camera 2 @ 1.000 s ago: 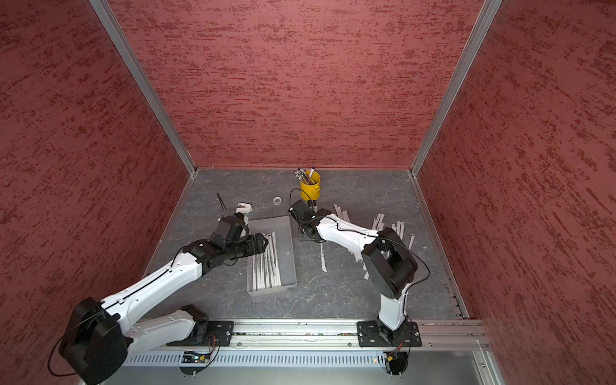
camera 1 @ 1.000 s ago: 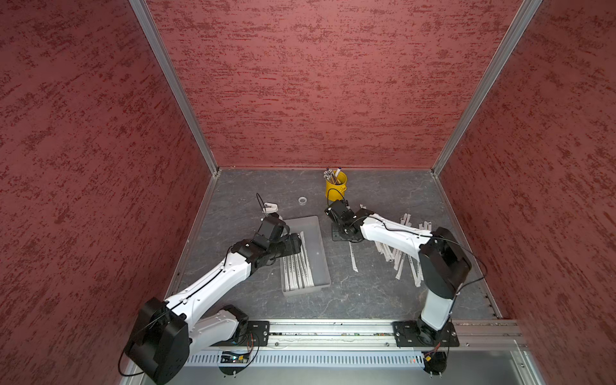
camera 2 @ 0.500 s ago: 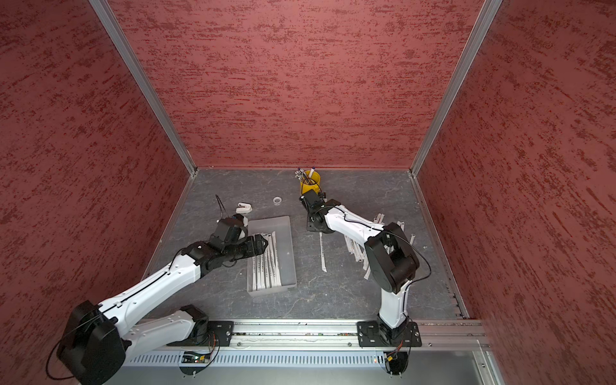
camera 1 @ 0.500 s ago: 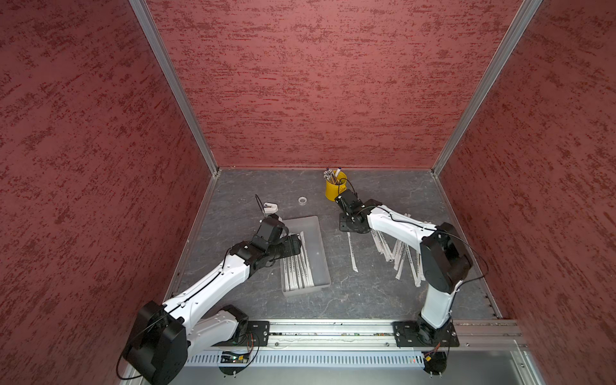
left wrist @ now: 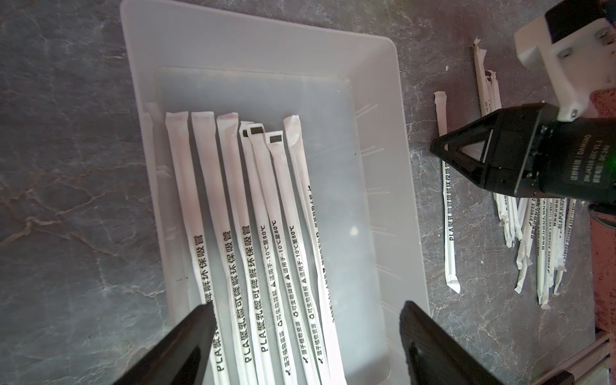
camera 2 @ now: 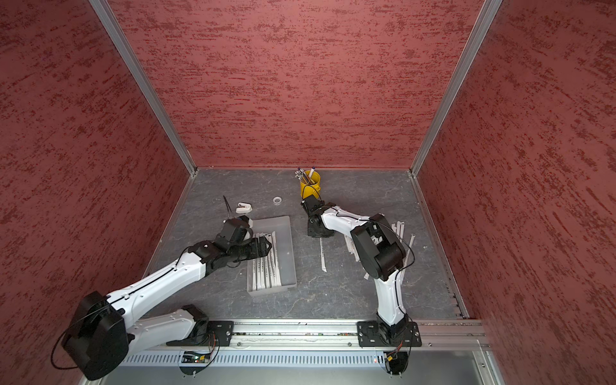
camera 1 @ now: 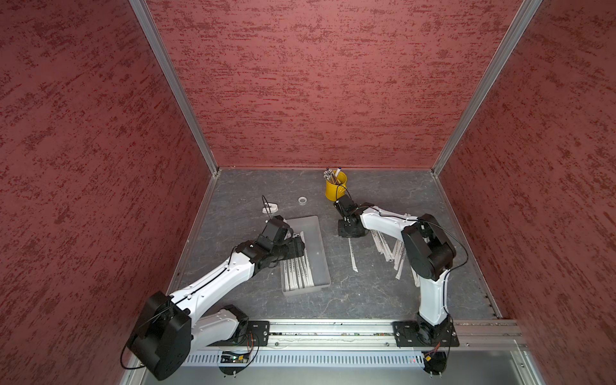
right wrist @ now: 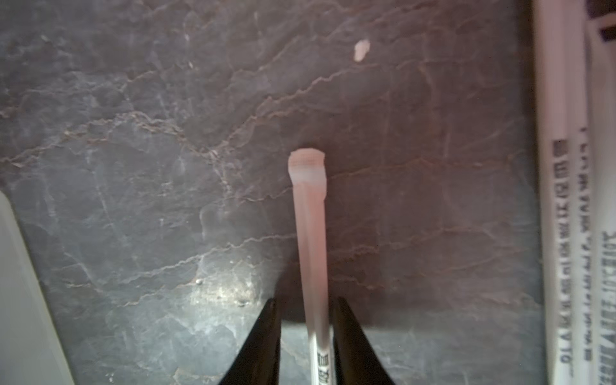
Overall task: Put the straws into the storage box
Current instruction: Pick up the straw from the center of the board.
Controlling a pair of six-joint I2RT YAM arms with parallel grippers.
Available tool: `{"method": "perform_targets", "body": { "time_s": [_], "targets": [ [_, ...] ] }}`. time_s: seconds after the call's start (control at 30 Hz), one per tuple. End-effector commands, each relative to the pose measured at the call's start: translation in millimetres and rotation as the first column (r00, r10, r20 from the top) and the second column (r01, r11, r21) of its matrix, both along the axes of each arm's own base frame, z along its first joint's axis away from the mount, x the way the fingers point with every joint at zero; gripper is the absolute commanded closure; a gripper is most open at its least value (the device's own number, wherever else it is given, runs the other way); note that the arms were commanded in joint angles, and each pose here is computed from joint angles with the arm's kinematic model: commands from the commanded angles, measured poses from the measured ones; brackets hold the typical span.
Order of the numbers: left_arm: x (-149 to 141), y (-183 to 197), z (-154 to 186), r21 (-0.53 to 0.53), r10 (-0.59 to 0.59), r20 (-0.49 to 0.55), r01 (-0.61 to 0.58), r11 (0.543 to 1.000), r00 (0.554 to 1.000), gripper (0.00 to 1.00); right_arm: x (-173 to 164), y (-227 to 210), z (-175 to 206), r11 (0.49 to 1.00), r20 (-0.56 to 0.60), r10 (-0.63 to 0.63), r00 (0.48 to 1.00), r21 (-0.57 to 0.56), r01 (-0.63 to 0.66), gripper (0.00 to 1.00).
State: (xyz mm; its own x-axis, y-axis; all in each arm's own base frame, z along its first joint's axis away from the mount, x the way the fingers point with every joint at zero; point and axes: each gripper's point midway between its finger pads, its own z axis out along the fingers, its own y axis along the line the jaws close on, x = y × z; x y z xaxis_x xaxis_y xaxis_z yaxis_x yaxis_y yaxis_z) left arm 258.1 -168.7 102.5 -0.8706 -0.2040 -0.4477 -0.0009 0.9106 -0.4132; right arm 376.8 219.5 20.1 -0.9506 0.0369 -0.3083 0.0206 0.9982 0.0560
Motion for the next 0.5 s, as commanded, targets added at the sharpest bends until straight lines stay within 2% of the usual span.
{"method": "perform_targets", "body": {
  "time_s": [0.0,0.1,0.17,0.3,0.47],
  "targets": [
    [5,-5,8,-0.018,-0.001,0.028,0.001,1.0,1.0,0.11,-1,-7,-16,0.999,-0.017,-0.026,1.0,-0.033,0.026,0.79],
    [4,-2,9,-0.009,0.003,0.032,-0.002,1.0,0.999,0.11,-1,-11,-10,0.998,0.004,-0.04,0.999,-0.038,0.04,0.88],
    [4,0,9,-0.004,0.007,0.034,-0.006,1.0,0.999,0.11,-2,-8,6,0.999,0.039,-0.035,0.999,-0.034,0.036,0.91],
    [4,6,13,-0.001,0.021,0.043,-0.021,1.0,0.999,0.11,-13,9,59,1.0,0.13,0.009,0.991,-0.021,-0.006,0.93],
    [3,12,22,-0.01,0.044,0.064,-0.043,0.999,0.997,0.11,-47,61,111,0.993,0.2,0.058,0.978,0.088,-0.077,0.93]
  ]
}}
